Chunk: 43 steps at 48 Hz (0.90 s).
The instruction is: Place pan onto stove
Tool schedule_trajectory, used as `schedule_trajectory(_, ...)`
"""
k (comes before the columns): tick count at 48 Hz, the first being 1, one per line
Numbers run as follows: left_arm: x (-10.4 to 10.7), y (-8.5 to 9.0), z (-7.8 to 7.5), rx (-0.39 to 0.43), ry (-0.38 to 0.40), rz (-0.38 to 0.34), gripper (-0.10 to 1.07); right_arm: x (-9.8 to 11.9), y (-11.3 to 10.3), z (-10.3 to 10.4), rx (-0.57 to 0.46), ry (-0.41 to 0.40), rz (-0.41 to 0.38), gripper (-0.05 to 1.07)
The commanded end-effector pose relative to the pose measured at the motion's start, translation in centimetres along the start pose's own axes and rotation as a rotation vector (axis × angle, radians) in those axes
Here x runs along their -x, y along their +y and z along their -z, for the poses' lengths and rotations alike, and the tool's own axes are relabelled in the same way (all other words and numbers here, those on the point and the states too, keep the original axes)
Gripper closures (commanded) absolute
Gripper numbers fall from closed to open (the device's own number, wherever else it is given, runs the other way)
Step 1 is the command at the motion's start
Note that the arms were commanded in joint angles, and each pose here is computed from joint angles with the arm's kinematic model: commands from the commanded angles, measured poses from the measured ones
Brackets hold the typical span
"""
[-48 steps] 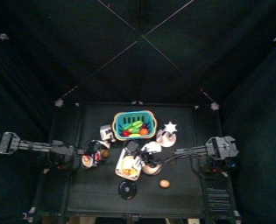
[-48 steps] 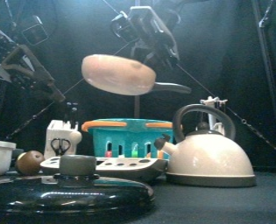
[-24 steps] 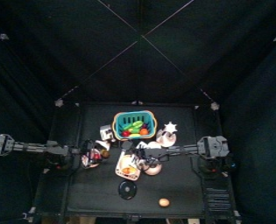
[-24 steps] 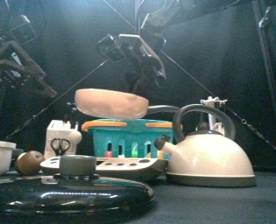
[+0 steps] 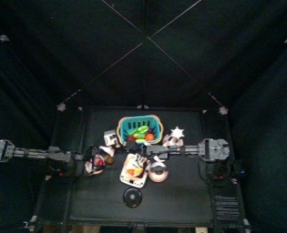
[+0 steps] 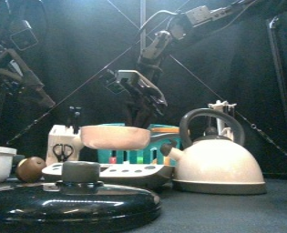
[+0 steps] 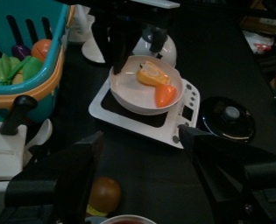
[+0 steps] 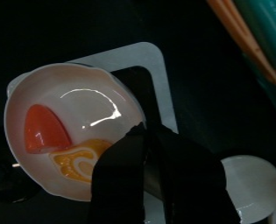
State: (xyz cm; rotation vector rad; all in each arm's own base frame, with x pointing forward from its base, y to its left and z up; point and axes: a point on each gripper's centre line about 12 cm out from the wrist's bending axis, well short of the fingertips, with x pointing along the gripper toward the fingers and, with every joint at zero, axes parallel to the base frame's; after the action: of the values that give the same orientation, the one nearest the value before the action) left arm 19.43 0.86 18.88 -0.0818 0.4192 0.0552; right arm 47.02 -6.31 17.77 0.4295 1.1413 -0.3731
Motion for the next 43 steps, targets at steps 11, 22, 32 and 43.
schedule_trajectory(11,0.0,0.3,-0.4,-0.019,-0.003,-0.017,-0.03,1.0,0.4,-1.8,-0.015,-0.036,-0.051,0.56)
schedule_trajectory(22,0.0,0.3,0.0,-0.004,0.005,-0.015,-0.03,0.2,0.7,-1.8,-0.028,-0.015,-0.054,0.56)
schedule_trajectory(32,0.0,0.3,-0.2,-0.01,0.002,-0.014,-0.03,0.1,1.0,-1.6,-0.021,-0.01,-0.054,0.56)
schedule_trajectory(43,0.0,0.4,0.2,-0.009,0.021,-0.021,-0.03,0.4,1.0,-1.9,-0.018,-0.015,-0.058,0.56)
